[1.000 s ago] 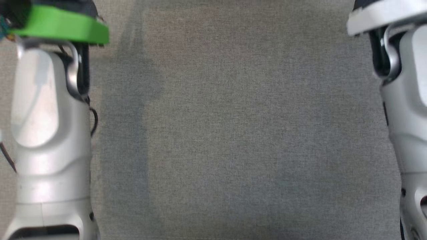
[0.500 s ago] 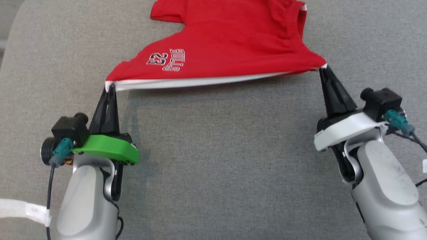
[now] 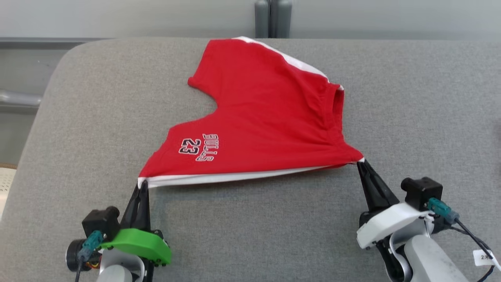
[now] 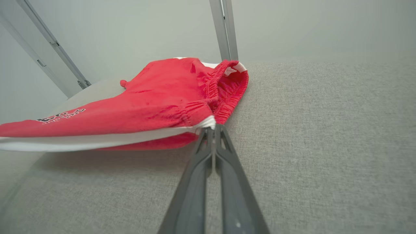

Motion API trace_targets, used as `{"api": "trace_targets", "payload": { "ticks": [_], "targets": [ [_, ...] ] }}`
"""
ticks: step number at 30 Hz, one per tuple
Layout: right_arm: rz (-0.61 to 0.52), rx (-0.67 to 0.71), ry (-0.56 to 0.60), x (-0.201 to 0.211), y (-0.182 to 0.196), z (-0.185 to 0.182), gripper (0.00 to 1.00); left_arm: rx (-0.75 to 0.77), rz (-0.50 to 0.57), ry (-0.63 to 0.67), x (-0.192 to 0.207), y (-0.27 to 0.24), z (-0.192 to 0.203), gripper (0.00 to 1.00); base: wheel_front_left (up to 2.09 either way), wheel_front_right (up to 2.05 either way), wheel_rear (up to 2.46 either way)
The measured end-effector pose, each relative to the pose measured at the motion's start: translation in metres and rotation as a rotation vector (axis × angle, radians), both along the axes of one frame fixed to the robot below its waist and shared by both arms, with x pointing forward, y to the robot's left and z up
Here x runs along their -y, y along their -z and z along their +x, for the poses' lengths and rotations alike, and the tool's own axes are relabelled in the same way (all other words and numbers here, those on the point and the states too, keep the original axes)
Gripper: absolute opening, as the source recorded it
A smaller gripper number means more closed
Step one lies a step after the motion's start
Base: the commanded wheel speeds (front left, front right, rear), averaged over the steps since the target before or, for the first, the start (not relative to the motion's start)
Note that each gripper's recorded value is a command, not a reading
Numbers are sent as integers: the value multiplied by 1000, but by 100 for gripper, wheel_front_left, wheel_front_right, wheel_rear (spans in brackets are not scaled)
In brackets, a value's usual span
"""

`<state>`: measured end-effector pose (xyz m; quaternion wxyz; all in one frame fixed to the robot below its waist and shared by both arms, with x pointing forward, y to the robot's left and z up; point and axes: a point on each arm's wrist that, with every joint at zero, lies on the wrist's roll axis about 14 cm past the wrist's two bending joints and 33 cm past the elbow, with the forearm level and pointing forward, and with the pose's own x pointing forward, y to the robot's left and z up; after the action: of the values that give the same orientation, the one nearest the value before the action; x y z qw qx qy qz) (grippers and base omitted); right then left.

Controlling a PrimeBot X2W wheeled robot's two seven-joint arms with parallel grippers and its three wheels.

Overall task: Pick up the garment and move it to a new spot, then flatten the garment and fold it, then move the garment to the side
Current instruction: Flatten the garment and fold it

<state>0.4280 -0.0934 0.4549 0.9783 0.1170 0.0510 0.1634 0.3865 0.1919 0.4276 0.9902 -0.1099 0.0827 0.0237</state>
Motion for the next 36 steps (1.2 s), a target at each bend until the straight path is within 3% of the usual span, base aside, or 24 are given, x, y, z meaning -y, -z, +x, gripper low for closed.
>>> {"api": "trace_targets", "payload": {
  "ticks": [21, 36],
  "targets": [
    [37, -80, -18, -14, 16, -83, 0, -63, -40, -81, -12, 21, -85, 0, 0, 0, 0],
    [60, -93, -20, -18, 17, -94, 0, -31, -39, -63, -8, 11, -77, 0, 0, 0, 0]
  ]
}}
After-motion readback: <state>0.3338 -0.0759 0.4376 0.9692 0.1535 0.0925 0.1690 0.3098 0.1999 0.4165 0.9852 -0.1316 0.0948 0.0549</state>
